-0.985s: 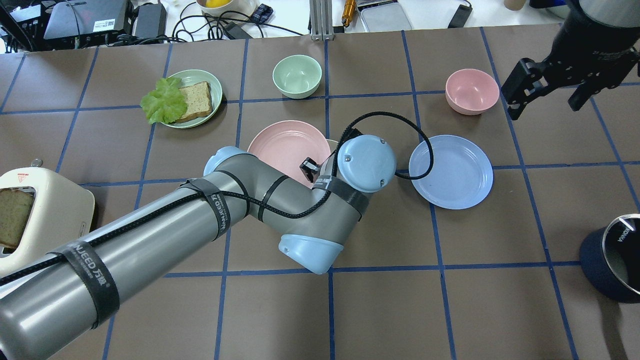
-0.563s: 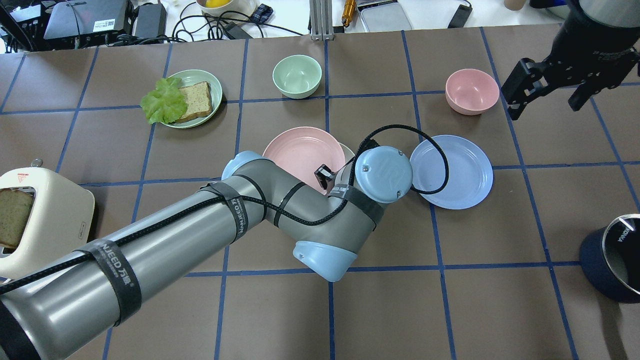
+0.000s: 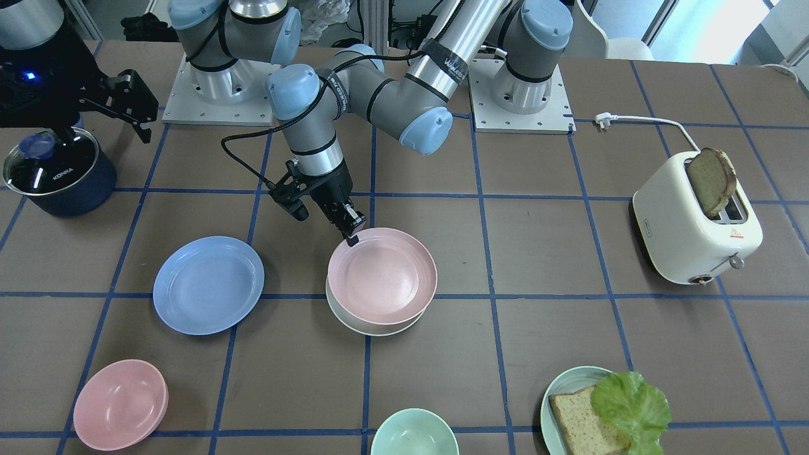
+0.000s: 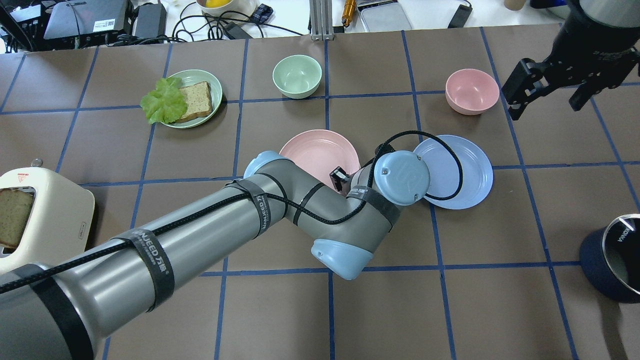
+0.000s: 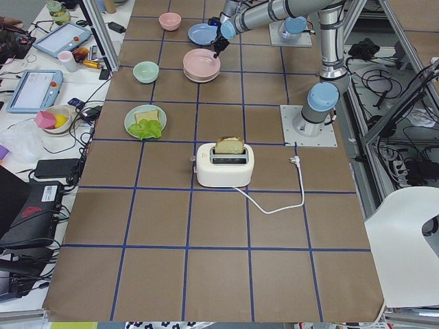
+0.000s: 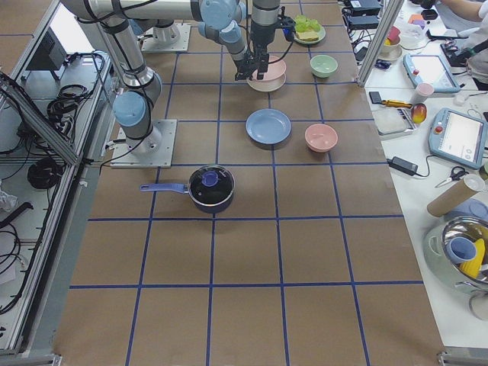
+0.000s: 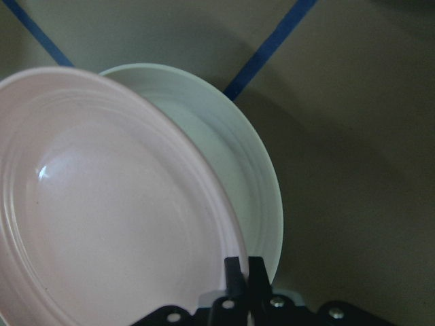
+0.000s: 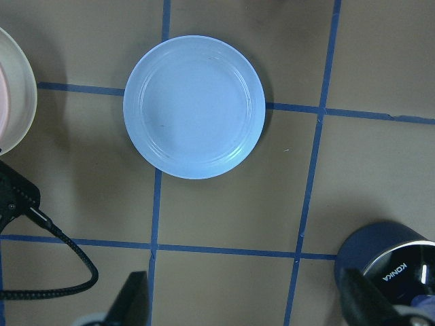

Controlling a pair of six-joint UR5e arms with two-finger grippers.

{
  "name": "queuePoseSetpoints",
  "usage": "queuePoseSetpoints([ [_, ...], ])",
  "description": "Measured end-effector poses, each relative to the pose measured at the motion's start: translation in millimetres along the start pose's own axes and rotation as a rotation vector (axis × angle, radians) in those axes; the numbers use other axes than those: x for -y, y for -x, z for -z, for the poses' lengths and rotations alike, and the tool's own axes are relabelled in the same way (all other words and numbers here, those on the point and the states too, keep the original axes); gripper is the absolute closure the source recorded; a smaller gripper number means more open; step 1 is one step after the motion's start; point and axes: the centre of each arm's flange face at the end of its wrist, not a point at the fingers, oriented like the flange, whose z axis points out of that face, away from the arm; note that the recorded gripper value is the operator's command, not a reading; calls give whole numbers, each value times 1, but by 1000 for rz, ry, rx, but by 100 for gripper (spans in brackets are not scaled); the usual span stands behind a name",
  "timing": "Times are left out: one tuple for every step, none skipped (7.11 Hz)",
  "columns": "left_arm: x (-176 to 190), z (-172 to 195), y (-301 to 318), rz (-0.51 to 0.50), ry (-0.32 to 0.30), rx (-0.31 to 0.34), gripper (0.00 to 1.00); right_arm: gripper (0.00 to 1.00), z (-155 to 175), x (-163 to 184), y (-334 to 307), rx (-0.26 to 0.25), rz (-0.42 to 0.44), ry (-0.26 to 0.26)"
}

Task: Stack three plates with pink and blue
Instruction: 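Lower the pink plate onto the cream-white plate with the left gripper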

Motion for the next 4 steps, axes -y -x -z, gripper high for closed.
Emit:
queuePoseSetpoints([
  [1, -7, -4, -14, 9, -2, 100, 0, -1, 1, -2, 0, -4, 2],
  [2, -12, -7, -22, 16, -5, 100, 0, -2, 2, -5, 0, -4, 2],
  [2, -14, -10, -25, 16, -17, 100, 0, -4, 4, -14, 3, -2, 3],
  [4, -14, -12, -23, 10, -35, 93, 0, -8, 8, -28, 13, -8, 9],
])
